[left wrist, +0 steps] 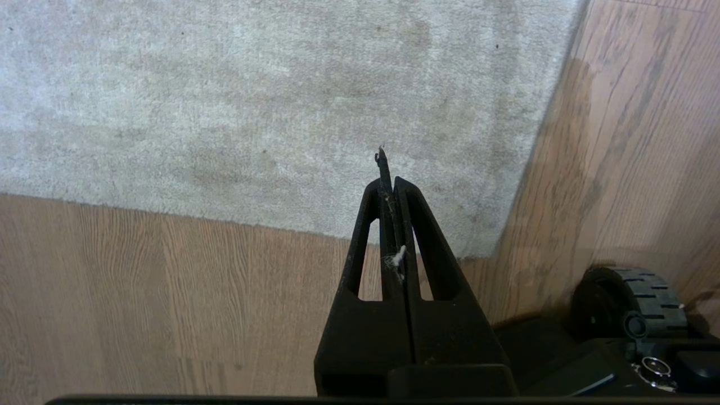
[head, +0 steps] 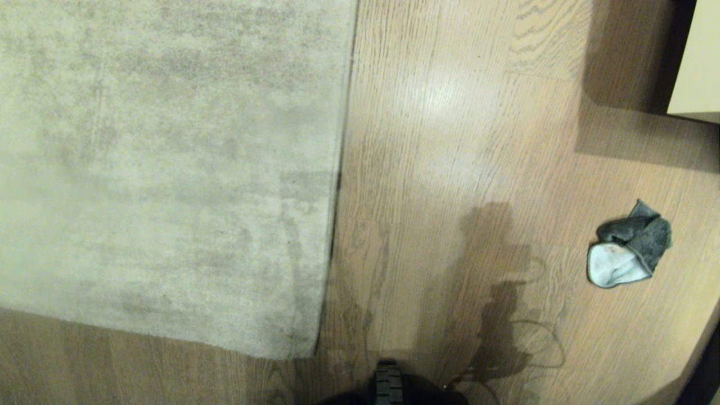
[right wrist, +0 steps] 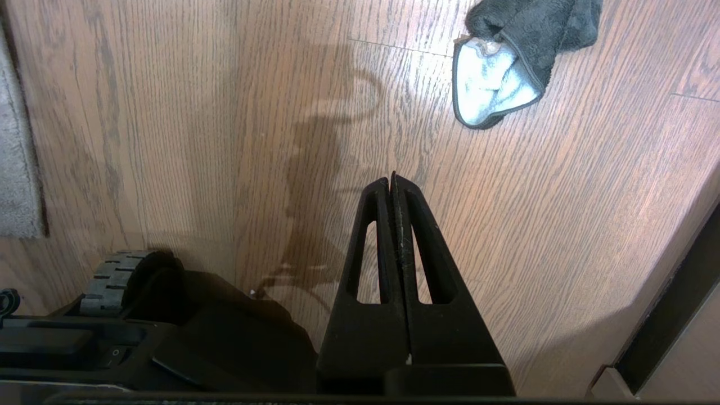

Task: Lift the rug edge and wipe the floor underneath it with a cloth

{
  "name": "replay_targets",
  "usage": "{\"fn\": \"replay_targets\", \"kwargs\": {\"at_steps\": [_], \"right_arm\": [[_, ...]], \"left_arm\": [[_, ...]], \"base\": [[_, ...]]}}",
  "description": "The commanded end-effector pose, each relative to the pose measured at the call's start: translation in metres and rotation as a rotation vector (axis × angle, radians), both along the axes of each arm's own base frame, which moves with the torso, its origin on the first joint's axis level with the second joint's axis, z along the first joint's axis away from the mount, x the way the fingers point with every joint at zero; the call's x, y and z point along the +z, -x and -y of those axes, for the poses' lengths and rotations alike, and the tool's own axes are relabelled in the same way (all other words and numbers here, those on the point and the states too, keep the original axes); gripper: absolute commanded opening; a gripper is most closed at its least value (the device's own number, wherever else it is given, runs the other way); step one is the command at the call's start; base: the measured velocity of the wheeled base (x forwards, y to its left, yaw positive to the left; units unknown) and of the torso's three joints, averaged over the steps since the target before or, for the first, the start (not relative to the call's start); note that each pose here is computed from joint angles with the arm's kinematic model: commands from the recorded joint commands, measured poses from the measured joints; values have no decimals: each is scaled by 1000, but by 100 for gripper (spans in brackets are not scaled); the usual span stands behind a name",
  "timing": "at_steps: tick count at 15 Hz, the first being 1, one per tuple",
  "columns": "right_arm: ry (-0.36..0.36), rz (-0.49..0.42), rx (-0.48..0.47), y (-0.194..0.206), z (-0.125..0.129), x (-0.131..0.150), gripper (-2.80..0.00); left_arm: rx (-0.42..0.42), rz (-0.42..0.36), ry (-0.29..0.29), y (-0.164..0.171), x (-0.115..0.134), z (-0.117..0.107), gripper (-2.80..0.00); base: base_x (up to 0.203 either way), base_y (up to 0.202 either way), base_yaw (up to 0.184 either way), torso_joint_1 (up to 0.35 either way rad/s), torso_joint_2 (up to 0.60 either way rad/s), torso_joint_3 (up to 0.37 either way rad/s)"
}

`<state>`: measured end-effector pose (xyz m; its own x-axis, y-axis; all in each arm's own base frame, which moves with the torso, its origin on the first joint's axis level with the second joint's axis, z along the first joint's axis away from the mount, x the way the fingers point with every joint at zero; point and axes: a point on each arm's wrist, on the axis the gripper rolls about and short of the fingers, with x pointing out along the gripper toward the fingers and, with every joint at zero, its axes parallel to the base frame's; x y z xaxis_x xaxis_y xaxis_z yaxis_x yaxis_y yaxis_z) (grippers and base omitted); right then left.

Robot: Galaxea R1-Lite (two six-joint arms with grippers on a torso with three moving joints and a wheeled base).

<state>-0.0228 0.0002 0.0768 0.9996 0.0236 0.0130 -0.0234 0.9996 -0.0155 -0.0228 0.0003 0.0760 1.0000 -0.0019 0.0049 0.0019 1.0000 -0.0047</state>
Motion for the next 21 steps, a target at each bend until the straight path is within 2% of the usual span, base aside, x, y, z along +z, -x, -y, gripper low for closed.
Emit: {"fn": "replay_targets", "kwargs": {"at_steps": [1, 7, 21], "right_arm": [[0, 1, 1, 0, 0, 0, -280], [0, 1, 1, 0, 0, 0, -280], [0, 0, 1, 0, 0, 0, -280]], "left_arm": [[0, 0, 0, 0, 0, 0, -280], [0, 0, 0, 0, 0, 0, -280], [2, 0, 14, 0, 0, 0, -280]], "base": [[0, 0, 0, 0, 0, 0], [0, 0, 0, 1, 1, 61], [0, 0, 0, 2, 3, 199]]}}
